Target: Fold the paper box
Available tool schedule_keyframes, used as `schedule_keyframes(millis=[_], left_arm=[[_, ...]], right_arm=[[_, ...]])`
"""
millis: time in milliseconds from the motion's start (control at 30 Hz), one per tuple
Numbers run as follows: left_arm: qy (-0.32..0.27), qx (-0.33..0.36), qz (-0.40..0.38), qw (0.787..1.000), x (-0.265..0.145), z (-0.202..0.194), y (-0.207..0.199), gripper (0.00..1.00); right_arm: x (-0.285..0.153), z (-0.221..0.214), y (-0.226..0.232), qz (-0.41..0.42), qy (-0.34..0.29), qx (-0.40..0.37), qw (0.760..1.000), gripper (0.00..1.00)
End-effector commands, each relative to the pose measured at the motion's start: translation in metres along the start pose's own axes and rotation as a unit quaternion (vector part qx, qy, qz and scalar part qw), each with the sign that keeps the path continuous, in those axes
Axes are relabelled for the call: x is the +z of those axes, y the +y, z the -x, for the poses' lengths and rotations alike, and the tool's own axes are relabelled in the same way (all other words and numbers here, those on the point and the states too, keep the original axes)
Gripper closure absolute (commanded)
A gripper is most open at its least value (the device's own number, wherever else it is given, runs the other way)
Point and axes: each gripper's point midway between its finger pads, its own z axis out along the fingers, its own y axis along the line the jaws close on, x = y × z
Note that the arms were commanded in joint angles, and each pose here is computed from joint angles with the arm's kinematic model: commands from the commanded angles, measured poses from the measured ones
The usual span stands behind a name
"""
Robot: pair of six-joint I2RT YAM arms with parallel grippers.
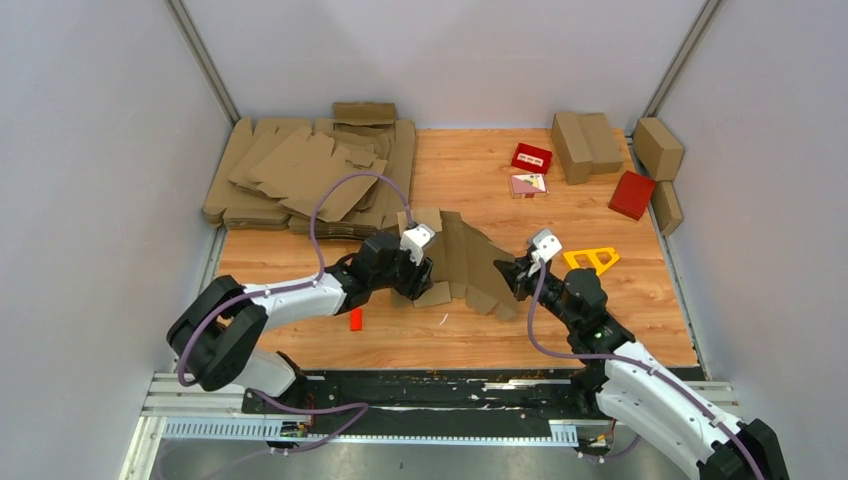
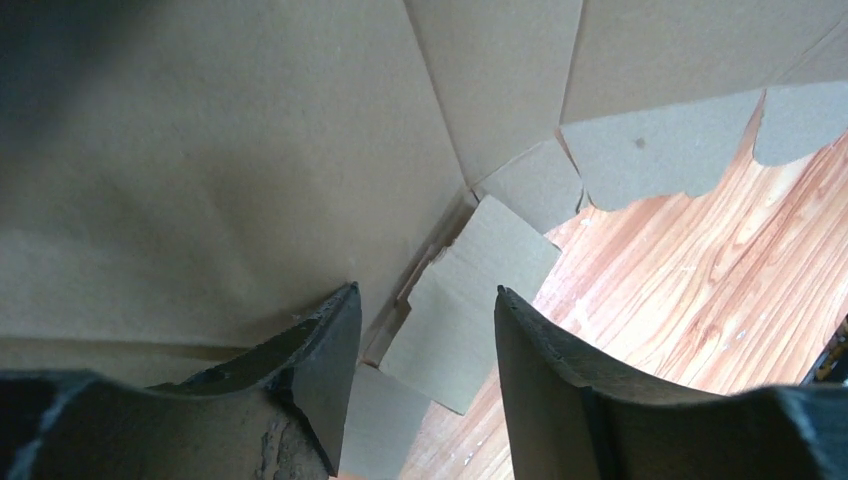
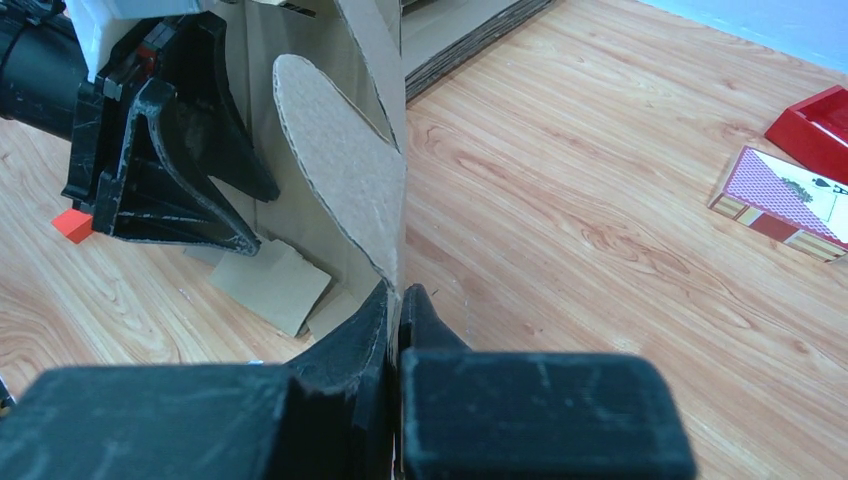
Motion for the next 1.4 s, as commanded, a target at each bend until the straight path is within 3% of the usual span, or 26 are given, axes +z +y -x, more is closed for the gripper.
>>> schedule_keyframes(millis=[0,167,367,767,1067,1167,1367], left_arm=[[0.028,0.012,-0.012,0.999,0.002,-0.012,-0.002,0.4],[0.056,0.008,-0.029,0.998,0.006,-0.025,-0.008,0.4],[0.092,-0.003,-0.066,0.994,0.009,-0.033,-0.02,0.49],[-0.017,-0.005,-0.192,0.981,-0.021,0.006,-0.069,0.57],[0.006,-0.025,-0.22,0.975,-0.02,-0.014,-0.08,0.57],[0.016,-0.024,-0.16,0.987,-0.014,-0.016,-0.061,0.51],[-0.058,-0.022,-0.024,0.998,-0.027,-0.002,-0.017,0.29]], right_arm=[[0.0,0.006,-0.002,-0.006,-0.017,-0.016,1.0,1.0],[0.0,0.004,-0.002,-0.005,-0.013,-0.014,1.0,1.0],[-0.001,0.003,-0.005,-0.014,-0.012,-0.014,1.0,1.0],[-0.001,-0.008,-0.023,-0.066,0.016,-0.006,0.998,1.0],[0.0,-0.01,-0.024,-0.07,0.016,-0.002,0.997,1.0],[-0.001,-0.009,-0.024,-0.069,0.014,-0.002,0.998,1.0],[-0.002,-0.005,-0.022,-0.063,0.006,-0.002,0.998,1.0]])
